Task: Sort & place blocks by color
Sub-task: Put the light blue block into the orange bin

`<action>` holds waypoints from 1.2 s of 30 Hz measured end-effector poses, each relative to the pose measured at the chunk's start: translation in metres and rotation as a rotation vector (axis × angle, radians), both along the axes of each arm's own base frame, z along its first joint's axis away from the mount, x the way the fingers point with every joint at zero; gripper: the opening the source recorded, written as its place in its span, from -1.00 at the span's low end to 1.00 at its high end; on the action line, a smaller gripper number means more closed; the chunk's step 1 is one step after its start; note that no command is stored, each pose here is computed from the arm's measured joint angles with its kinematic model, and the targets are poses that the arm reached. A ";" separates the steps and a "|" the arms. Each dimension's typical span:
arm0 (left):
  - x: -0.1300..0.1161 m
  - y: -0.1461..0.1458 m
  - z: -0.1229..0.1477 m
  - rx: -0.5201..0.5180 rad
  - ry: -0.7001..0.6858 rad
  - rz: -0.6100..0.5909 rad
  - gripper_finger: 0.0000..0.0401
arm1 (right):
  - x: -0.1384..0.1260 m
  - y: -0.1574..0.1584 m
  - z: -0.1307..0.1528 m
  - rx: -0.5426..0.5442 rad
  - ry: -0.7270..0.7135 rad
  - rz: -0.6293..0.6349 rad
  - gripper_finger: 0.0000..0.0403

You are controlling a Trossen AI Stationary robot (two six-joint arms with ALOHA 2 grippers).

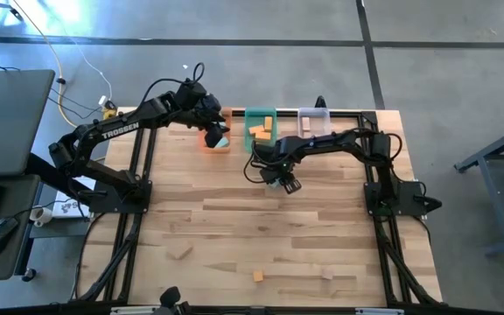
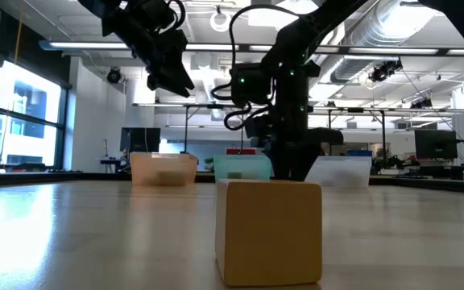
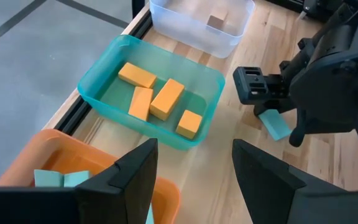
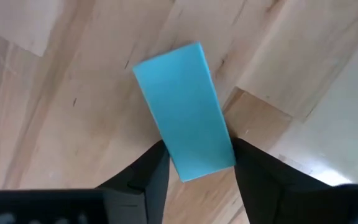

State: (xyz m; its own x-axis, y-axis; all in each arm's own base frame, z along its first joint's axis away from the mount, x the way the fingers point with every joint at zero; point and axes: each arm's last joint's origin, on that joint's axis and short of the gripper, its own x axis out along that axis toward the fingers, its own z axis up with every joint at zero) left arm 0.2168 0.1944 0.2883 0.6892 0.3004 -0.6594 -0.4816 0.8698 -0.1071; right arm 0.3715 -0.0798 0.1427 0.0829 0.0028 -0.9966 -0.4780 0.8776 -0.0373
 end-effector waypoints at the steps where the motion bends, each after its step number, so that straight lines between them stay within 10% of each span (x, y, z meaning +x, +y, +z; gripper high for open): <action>1: 0.000 0.000 0.000 0.000 0.000 0.000 -0.02 | 0.000 0.000 0.000 0.002 -0.001 -0.001 -0.31; 20: 0.000 0.000 0.000 0.000 0.000 0.001 -0.02 | 0.005 0.001 0.005 -0.001 -0.021 -0.118 -0.52; 36: -0.017 0.014 -0.002 -0.064 -0.008 0.039 -0.02 | 0.040 -0.022 0.071 0.022 -0.282 -0.314 -0.52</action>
